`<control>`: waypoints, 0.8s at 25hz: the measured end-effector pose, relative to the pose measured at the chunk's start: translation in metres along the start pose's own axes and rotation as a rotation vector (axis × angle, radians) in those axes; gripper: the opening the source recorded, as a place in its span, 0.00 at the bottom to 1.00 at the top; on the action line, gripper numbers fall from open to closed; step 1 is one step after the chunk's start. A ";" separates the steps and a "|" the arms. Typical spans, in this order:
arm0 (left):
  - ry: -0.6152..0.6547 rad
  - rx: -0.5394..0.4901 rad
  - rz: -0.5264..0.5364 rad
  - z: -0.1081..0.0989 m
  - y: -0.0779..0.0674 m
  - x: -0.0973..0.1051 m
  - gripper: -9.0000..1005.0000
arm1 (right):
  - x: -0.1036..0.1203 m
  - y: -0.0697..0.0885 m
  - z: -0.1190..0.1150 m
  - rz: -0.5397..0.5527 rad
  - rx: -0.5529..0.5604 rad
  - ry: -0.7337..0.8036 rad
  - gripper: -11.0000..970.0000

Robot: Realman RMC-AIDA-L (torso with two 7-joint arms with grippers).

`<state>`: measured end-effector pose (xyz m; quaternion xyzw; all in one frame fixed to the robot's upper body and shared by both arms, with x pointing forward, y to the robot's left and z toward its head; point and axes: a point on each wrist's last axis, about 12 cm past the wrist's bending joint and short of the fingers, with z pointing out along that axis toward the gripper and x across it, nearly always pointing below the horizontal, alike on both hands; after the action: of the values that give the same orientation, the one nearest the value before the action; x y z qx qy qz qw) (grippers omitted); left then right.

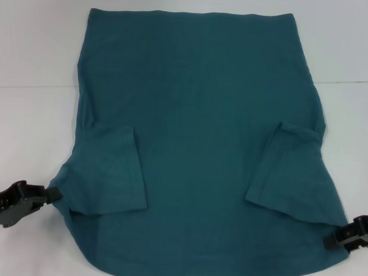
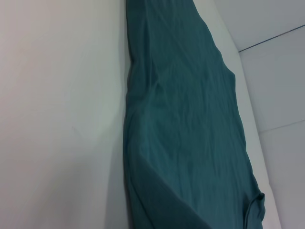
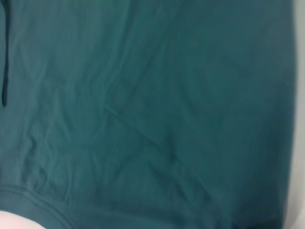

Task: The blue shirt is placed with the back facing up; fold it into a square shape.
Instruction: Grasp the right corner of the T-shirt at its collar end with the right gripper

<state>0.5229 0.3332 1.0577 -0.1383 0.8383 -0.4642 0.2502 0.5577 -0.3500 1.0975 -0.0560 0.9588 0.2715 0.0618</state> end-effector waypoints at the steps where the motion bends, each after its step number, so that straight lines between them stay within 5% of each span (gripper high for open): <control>1: 0.000 0.000 0.000 0.000 0.000 0.000 0.01 | -0.002 0.002 0.001 -0.006 -0.002 -0.001 0.68; 17: -0.003 0.003 0.000 0.000 0.000 0.000 0.01 | -0.012 0.011 0.003 -0.019 -0.016 -0.028 0.66; 20: -0.003 0.003 0.000 0.000 0.000 0.000 0.01 | -0.012 0.010 0.002 -0.019 -0.015 -0.027 0.53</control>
<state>0.5232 0.3332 1.0582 -0.1386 0.8373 -0.4652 0.2515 0.5679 -0.3392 1.1026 -0.0619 0.9552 0.2789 0.0771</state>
